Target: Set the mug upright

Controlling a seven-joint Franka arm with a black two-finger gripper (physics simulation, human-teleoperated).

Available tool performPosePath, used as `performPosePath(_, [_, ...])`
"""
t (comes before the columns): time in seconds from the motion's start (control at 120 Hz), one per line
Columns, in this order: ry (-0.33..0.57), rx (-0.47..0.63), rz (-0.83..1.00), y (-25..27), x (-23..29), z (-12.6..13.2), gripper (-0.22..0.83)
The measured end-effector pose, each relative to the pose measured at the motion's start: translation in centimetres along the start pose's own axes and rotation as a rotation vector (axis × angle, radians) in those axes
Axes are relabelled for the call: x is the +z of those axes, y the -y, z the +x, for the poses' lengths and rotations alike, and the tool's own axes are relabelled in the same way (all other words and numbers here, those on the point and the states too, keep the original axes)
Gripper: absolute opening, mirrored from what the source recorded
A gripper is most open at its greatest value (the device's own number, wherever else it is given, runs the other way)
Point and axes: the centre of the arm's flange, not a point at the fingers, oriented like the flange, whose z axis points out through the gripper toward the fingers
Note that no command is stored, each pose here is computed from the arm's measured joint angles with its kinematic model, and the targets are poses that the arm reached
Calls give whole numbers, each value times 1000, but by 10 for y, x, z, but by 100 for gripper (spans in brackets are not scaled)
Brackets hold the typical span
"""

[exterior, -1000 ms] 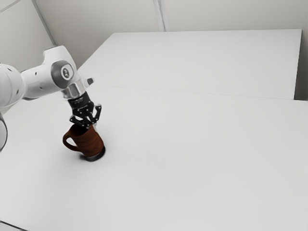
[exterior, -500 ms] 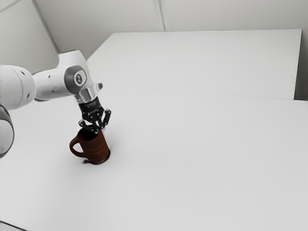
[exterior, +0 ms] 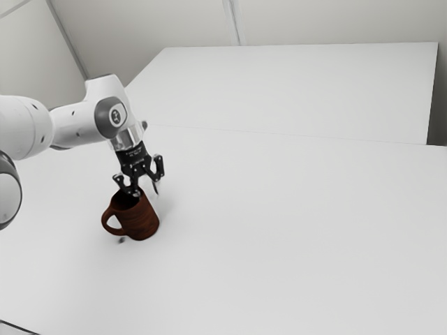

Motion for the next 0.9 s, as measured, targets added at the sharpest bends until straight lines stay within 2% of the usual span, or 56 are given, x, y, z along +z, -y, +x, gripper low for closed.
performPosePath(0.1, [-4, -2, -9, 1, -7, -1, 36])
performPosePath(0.217, [-3, 1, -16, 4, -21, -5, 47])
performPosePath(0.458, [1, 35, -58, 18, -74, -23, 57])
performPosePath(0.533, [-29, 66, -62, 25, -100, -29, 58])
performPosePath(0.65, [-104, 163, -45, 34, -134, -35, 60])
performPosePath(0.9, [-324, 481, -51, 44, -233, -51, 61])
